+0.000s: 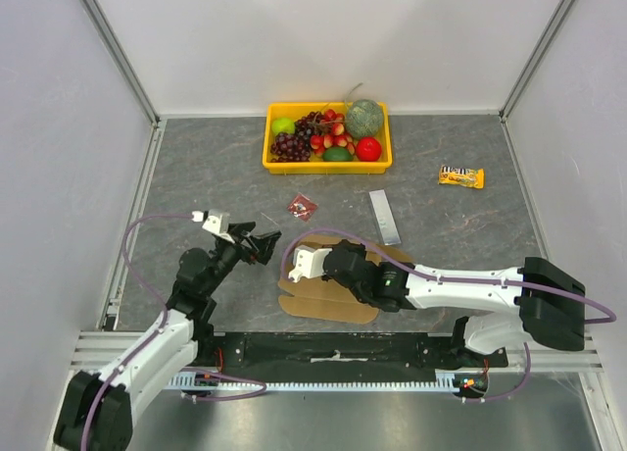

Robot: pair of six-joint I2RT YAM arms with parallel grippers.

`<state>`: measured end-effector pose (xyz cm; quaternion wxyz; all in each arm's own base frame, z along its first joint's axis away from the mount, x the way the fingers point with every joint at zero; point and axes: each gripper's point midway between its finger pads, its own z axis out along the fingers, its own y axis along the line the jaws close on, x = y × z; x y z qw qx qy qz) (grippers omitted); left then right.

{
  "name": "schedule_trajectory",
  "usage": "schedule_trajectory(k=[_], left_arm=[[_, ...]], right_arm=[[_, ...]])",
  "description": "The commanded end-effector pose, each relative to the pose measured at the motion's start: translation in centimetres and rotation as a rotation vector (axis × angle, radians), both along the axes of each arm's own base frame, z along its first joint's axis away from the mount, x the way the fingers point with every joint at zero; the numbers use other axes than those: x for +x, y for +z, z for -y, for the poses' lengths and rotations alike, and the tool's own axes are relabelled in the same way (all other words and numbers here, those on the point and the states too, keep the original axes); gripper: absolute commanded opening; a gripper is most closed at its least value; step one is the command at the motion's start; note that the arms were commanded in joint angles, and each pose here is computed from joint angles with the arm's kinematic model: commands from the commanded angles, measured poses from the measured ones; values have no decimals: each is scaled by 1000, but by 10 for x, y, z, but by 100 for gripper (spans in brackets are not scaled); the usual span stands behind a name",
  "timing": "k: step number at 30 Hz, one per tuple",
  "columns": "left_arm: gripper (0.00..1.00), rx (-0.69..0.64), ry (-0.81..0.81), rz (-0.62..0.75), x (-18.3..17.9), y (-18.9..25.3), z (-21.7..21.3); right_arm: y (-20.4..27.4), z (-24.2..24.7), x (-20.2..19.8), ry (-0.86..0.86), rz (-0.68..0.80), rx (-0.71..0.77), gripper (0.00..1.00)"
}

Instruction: Fold the paper box

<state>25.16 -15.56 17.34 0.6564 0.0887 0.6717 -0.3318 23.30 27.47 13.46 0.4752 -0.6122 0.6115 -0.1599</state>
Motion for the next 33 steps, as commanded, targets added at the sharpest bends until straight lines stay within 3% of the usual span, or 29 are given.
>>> schedule_trajectory(k=[1,8,19,33], left_arm=[[92,45,98,-213,14,-45,-12],[87,63,32,-294,14,-60,1],[75,39,-24,-292,5,-66,9],[72,54,-83,-302,8,-75,20]], right_arm=[[3,-7,1,2,-9,59,0],[-1,-5,3,-1,-14,46,0],[-13,-1,16,-62,-22,12,0],[-11,-8,23,-113,-26,74,0]])
